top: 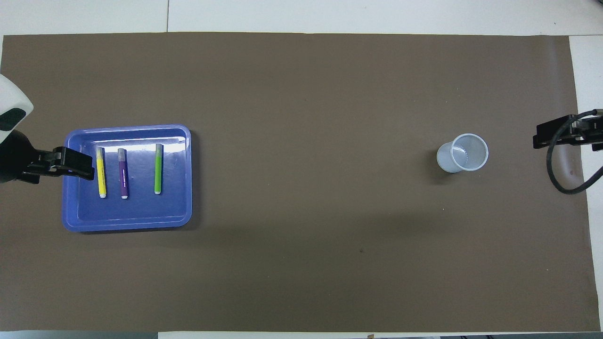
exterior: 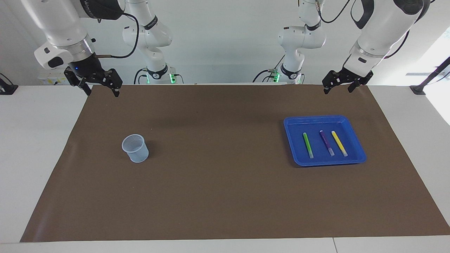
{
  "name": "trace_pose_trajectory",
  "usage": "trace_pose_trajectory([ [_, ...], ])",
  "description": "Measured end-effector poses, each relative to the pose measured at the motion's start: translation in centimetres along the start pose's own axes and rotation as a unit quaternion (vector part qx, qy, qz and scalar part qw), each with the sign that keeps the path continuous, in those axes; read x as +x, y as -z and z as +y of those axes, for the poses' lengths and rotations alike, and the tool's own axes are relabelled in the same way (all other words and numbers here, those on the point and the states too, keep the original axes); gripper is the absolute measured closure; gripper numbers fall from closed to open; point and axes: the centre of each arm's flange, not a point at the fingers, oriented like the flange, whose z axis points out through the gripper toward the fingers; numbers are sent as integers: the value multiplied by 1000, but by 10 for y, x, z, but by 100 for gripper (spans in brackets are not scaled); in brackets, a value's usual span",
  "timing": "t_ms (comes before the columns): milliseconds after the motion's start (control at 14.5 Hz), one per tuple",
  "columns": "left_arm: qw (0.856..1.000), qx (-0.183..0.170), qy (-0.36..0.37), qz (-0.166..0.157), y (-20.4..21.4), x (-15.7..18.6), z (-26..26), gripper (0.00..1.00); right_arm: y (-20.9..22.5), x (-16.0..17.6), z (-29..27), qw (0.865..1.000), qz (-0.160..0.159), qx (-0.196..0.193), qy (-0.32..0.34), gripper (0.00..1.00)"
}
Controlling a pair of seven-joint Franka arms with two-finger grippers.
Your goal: Right arm passes pens to left for tray arrangement
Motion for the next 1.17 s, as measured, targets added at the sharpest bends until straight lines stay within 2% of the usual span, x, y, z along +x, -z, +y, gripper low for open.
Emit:
trace_pose_trajectory([
  [276,1000,-1,0,1,-10,11,-1,0,0,0,0,1000,0,0,0,0],
  [621,1000,-2,-15,27,34,6,13,0,0,0,0,1000,0,0,0,0],
  [1172,1000,-3,-11,19,26,8,9,0,0,0,0,1000,0,0,0,0],
])
